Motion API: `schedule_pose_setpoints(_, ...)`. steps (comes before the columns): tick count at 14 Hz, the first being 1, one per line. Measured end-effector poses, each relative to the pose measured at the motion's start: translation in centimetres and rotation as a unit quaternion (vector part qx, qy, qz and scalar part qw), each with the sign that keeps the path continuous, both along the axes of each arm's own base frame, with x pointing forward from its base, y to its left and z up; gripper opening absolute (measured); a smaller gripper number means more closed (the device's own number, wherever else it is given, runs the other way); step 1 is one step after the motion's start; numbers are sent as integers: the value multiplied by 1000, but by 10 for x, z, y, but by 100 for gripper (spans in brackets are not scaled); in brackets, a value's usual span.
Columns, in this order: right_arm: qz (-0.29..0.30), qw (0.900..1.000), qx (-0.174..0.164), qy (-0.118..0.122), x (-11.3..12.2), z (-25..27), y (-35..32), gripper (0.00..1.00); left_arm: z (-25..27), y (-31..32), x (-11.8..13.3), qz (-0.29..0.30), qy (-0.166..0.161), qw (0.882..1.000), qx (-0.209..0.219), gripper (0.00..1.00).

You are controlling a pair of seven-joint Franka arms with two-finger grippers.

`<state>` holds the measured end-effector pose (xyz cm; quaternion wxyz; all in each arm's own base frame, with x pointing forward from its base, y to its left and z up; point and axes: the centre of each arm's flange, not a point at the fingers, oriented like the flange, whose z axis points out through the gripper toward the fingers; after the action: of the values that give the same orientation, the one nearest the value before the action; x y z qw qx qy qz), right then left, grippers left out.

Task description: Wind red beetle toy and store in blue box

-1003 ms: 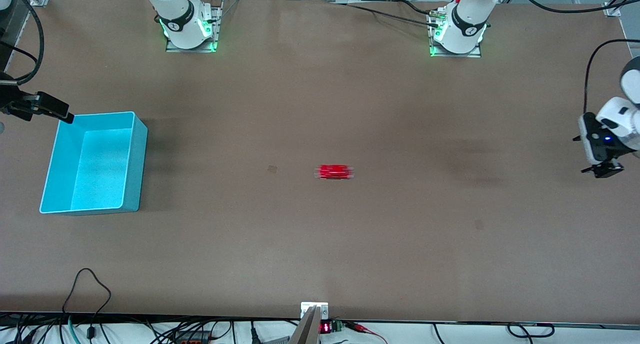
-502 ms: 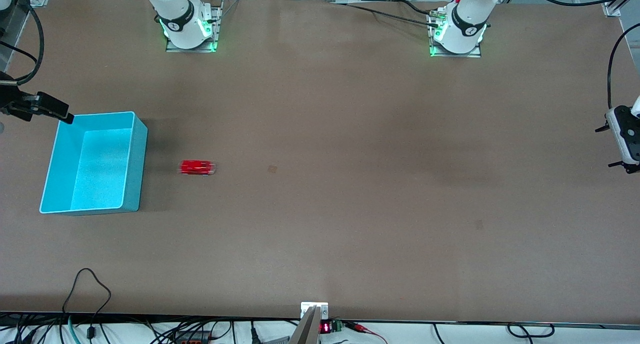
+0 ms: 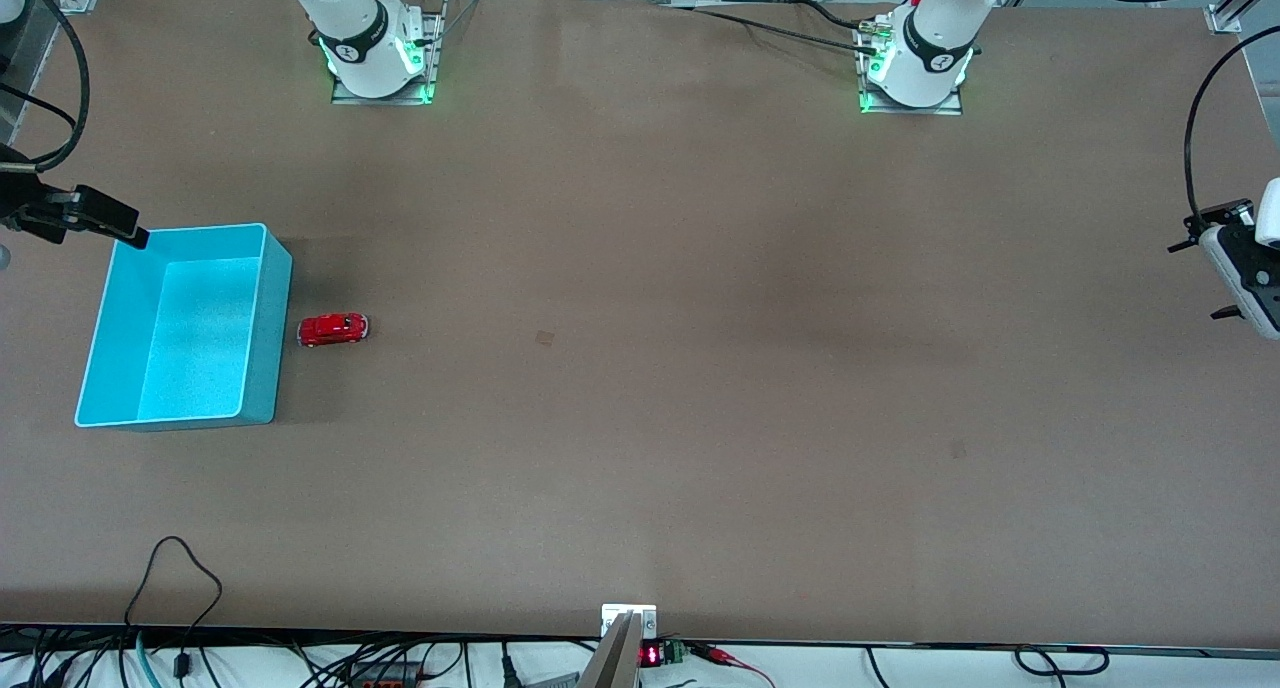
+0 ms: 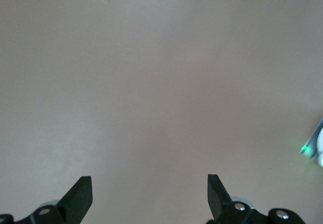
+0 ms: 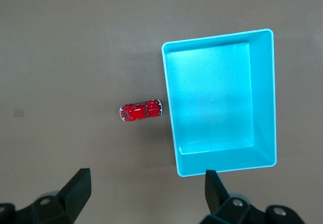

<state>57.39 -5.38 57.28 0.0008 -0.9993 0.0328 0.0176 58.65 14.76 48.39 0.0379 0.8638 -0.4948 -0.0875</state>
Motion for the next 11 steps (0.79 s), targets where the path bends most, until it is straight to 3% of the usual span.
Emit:
schedule_pose_setpoints(2,-1,1000,0,4,2,-5,-1,100,16,-24,3,40,6,999,7,100)
schedule_pose_setpoints(8,-1,1000,0,16,8,-20,-1,100,95,-105,4,141,-20,990,26,100)
schedule_pose_setpoints(11,1,1000,-2,18,17,-33,0,100,124,-127,-7,225,-35,974,0,100)
